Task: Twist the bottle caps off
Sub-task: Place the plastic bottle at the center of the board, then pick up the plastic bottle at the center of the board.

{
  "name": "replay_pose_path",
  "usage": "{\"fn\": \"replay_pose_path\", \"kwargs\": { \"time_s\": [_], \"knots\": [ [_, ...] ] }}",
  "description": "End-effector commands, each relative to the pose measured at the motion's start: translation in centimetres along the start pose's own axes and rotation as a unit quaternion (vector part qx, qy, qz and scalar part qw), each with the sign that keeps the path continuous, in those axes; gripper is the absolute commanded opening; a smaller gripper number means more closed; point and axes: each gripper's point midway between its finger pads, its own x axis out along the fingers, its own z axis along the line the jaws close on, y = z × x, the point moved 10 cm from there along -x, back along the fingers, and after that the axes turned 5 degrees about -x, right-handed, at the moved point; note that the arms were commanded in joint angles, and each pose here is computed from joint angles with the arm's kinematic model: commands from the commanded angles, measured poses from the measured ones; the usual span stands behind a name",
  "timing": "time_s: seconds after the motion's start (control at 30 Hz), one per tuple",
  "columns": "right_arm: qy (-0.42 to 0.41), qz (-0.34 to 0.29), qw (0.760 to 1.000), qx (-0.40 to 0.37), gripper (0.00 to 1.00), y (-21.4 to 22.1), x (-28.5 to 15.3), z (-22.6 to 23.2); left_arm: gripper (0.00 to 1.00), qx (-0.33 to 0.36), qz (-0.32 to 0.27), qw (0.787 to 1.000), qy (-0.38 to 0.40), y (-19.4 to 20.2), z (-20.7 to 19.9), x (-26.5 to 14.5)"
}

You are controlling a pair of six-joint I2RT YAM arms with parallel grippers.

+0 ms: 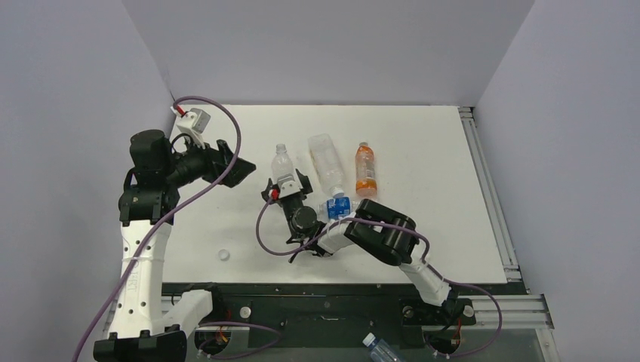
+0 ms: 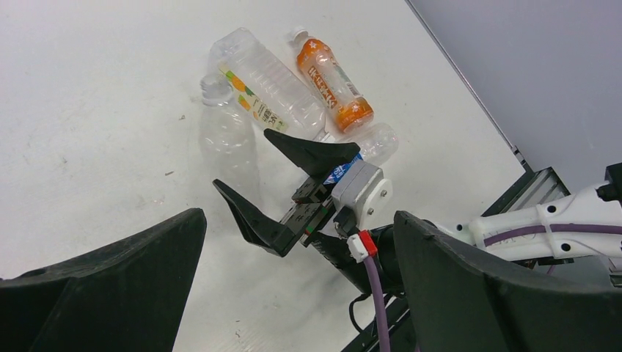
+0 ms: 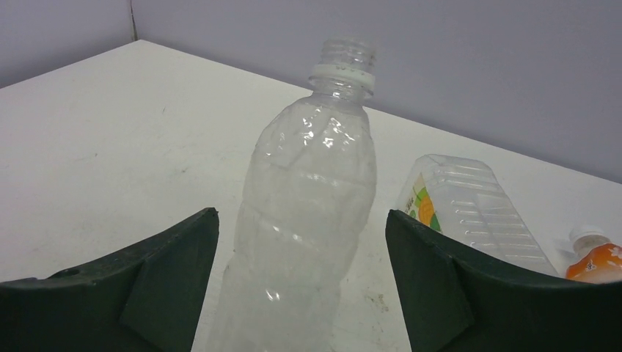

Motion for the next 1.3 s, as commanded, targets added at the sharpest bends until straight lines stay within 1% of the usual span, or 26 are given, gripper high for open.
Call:
{"fn": "replay_pose_path", "kwargs": {
  "time_s": [0.0, 0.13, 0.33, 0.37, 0.4, 0.43, 0.47, 0.5, 0.53, 0.57, 0.6, 0.63, 0.67, 0.7, 0.77, 0.87, 1.03, 1.1, 1.27],
  "knots": [
    [-0.003, -0.039, 0.998, 0.042, 0.79, -5.4, 0.5, -1.3, 0.97, 0.033, -0.04, 0.998, 0.024, -1.7, -1.4, -0.8],
    [-0.009, -0.046, 0.998, 0.043, 0.8, -7.3, 0.1, -2.5, 0.97, 0.027, -0.05, 0.998, 0.03, -2.3, -1.7, -0.8],
    [-0.02, -0.039, 0.999, 0.022, 0.82, -8.7, -2.5, -4.4, 0.97, 0.026, -0.064, 0.997, 0.044, -2.6, -2.1, -0.9],
    [-0.008, -0.04, 0.999, 0.03, 0.82, -9.7, -2.9, -5.2, 0.97, 0.025, -0.066, 0.996, 0.047, -2.6, -2.2, -0.9],
    [-0.009, -0.024, 0.999, 0.03, 0.82, -9.2, -3.5, -5.5, 0.97, 0.023, -0.065, 0.997, 0.047, -2.4, -2.1, -0.8],
    [-0.001, -0.027, 0.999, 0.046, 0.82, -10.6, -3.7, -6.7, 0.97, 0.019, -0.066, 0.996, 0.049, -2.4, -2.1, -0.8],
    [-0.009, 0.01, 0.999, 0.048, 0.81, -9.6, -3.7, -7.3, 0.97, 0.019, -0.068, 0.996, 0.05, -2.5, -2.0, -0.6],
    [-0.014, 0.011, 0.996, 0.092, 0.79, -10.8, -3.1, -8.8, 0.97, 0.015, -0.068, 0.996, 0.051, -2.5, -2.0, -0.6],
    [-0.033, 0.068, 0.995, 0.073, 0.78, -10.1, -2.8, -9.4, 0.97, 0.013, -0.067, 0.996, 0.052, -2.6, -1.9, -0.4],
    [-0.042, 0.086, 0.989, 0.112, 0.77, -10.6, -1.8, -11.1, 0.97, 0.012, -0.067, 0.996, 0.052, -2.7, -1.9, -0.3],
    [-0.06, 0.146, 0.983, 0.098, 0.77, -10.4, -1.5, -11.8, 0.97, 0.007, -0.061, 0.997, 0.05, -2.6, -1.7, -0.2],
    [-0.081, 0.165, 0.975, 0.123, 0.77, -10.4, -0.6, -13.3, 0.97, 0.008, -0.059, 0.997, 0.051, -2.8, -1.7, -0.1],
    [-0.119, 0.201, 0.965, 0.121, 0.78, -10.5, -0.7, -13.8, 0.97, -0.001, -0.047, 0.998, 0.05, -2.5, -1.5, 0.1],
    [-0.114, 0.209, 0.963, 0.126, 0.81, -10.9, -0.3, -15.2, 0.97, 0.0, -0.043, 0.998, 0.05, -2.7, -1.4, 0.2],
    [-0.127, 0.254, 0.953, 0.101, 0.82, -10.4, -1.2, -16.4, 0.97, -0.002, -0.03, 0.998, 0.055, -2.7, -1.3, 0.3],
    [-0.166, 0.297, 0.938, 0.065, 0.83, -9.7, -1.9, -17.0, 0.97, 0.001, -0.025, 0.998, 0.066, -2.9, -1.6, 0.2],
    [-0.243, 0.385, 0.89, 0.023, 0.84, -7.4, -2.7, -17.1, 0.97, 0.005, -0.023, 0.996, 0.082, -3.1, -2.1, -0.1],
    [-0.251, 0.406, 0.879, 0.004, 0.85, -6.4, -3.0, -17.2, 0.97, 0.006, -0.02, 0.996, 0.085, -2.9, -2.3, -0.3],
    [-0.237, 0.441, 0.865, -0.024, 0.85, -4.6, -3.8, -17.9, 0.97, 0.013, -0.013, 0.995, 0.095, -2.1, -2.6, -0.8]
  ]
}}
